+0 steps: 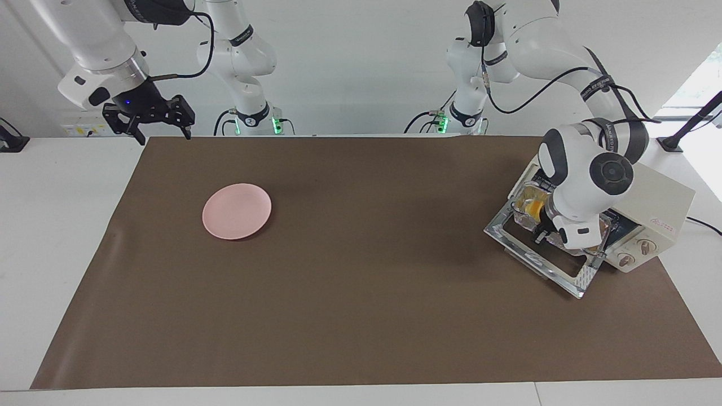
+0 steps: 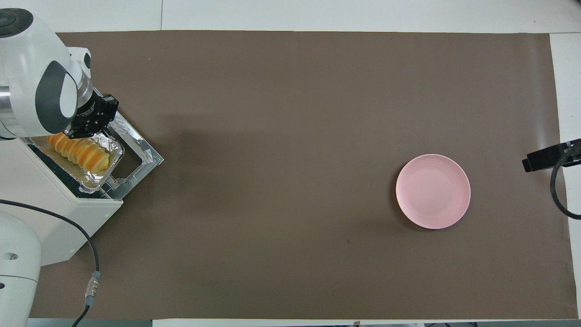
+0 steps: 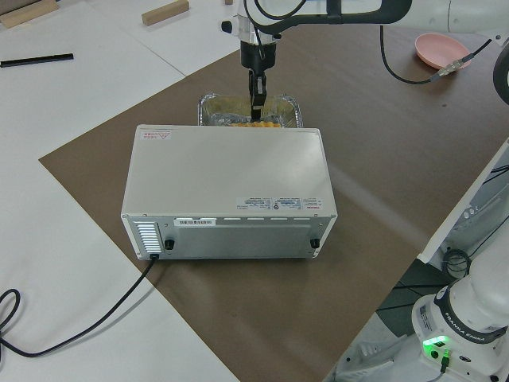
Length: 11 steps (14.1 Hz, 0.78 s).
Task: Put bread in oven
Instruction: 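Open the left gripper inside the oven and draw it back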
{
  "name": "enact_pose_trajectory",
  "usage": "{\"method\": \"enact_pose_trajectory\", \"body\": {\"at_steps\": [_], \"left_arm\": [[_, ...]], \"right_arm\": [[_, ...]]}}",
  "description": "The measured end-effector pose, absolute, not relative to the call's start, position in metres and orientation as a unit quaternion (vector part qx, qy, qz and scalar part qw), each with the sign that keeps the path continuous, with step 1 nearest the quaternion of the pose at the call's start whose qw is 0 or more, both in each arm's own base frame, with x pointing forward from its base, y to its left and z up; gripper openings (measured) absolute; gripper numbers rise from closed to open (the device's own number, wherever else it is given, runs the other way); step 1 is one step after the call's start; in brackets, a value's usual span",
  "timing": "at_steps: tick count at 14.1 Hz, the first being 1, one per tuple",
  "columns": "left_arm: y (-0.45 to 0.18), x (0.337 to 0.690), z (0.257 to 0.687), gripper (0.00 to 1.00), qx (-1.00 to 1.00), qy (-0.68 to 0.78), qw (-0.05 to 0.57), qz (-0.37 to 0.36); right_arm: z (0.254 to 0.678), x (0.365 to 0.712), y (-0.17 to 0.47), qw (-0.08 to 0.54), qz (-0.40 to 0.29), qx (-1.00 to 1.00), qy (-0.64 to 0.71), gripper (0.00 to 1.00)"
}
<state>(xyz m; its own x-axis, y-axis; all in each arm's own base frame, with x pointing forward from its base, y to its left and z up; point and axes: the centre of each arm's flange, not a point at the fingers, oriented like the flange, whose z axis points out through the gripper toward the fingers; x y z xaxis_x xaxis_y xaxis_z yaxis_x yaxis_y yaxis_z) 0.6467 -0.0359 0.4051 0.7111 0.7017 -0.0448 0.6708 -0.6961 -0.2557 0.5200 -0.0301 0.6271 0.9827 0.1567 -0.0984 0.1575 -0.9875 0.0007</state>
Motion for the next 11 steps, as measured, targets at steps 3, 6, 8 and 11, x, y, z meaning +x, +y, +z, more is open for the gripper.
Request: {"method": "enact_pose_trajectory", "body": {"at_steps": [3, 6, 8, 11], "left_arm": [[-0.017, 0.641, 0.401, 0.01, -0.918, -0.374, 0.112, 0.076], [-0.006, 0.639, 0.399, 0.01, -0.92, -0.366, 0.113, 0.079], [-0.001, 0.634, 0.392, 0.01, -0.924, -0.352, 0.12, 0.087], [0.003, 0.631, 0.385, 0.01, -0.929, -0.331, 0.142, 0.088]], "right_arm": [[0.627, 0.52, -0.03, 0.004, -0.049, 0.996, 0.079, 1.0], [0.627, 0.52, -0.03, 0.004, -0.049, 0.996, 0.079, 1.0], [0.627, 0.52, -0.03, 0.004, -0.049, 0.996, 0.079, 1.0], [0.627, 0.52, -0.03, 0.004, -0.049, 0.996, 0.079, 1.0]]}}
